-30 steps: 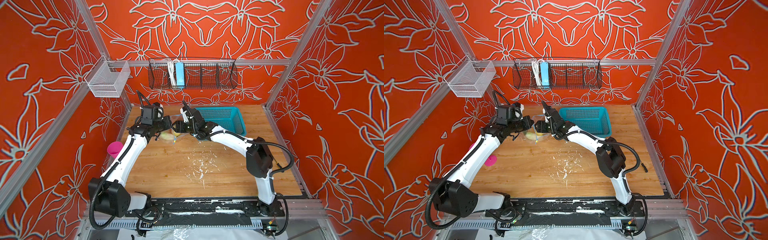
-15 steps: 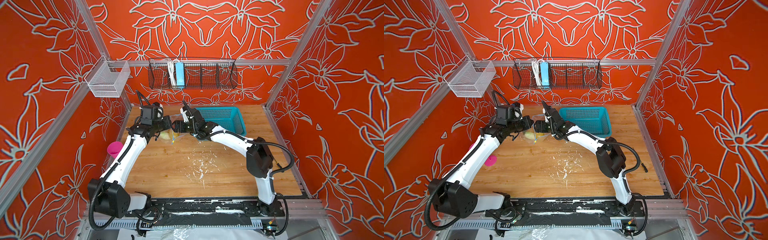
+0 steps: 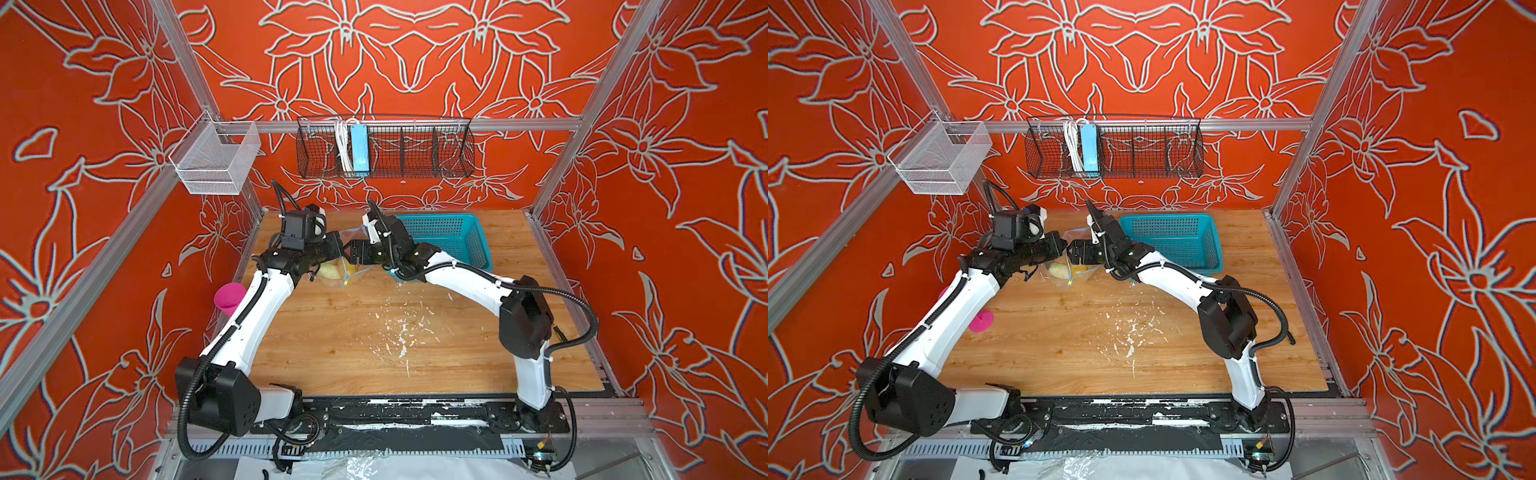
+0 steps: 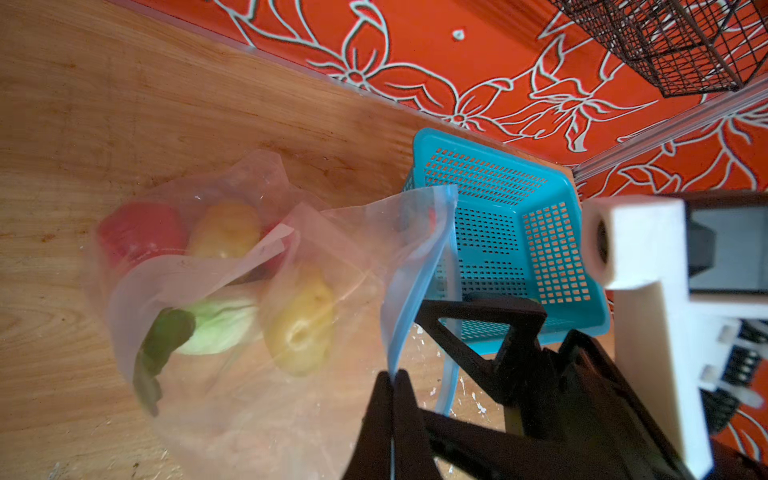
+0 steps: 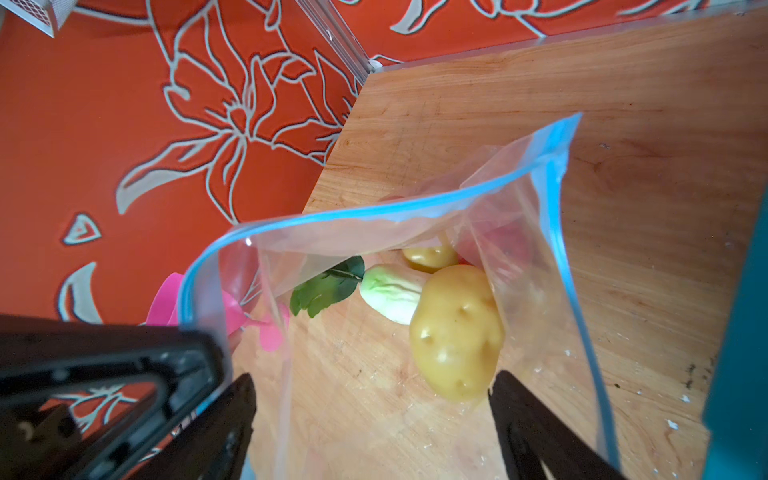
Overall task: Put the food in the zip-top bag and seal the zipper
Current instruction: 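Move the open right gripper back over the teal basket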
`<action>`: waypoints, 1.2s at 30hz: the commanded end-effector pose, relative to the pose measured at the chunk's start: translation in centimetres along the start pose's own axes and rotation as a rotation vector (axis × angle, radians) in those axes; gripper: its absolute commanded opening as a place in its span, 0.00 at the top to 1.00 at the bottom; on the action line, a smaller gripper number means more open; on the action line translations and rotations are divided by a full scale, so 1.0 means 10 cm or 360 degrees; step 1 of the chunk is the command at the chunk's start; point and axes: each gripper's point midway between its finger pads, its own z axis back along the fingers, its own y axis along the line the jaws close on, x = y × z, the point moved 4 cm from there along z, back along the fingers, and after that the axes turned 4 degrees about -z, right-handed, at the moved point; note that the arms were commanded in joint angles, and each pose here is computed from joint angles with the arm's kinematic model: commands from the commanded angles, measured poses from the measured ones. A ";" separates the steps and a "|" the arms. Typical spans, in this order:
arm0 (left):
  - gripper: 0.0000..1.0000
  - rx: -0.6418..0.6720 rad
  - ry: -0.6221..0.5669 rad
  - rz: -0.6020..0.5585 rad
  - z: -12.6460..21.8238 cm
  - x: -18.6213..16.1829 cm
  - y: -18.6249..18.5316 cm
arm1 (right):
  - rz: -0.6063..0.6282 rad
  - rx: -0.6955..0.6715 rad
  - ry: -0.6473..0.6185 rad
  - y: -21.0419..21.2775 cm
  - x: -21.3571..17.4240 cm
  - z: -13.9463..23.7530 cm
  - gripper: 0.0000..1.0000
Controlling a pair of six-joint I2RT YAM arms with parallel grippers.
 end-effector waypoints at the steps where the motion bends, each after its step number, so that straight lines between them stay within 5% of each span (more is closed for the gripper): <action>1: 1.00 -0.0024 -0.0027 -0.0011 0.05 0.01 -0.05 | 0.0036 0.0081 -0.0072 0.21 0.10 0.19 0.02; 36: 1.00 -0.0033 -0.0028 -0.0006 0.06 0.01 -0.05 | 0.0152 -0.0237 -0.0306 0.04 0.31 0.83 0.02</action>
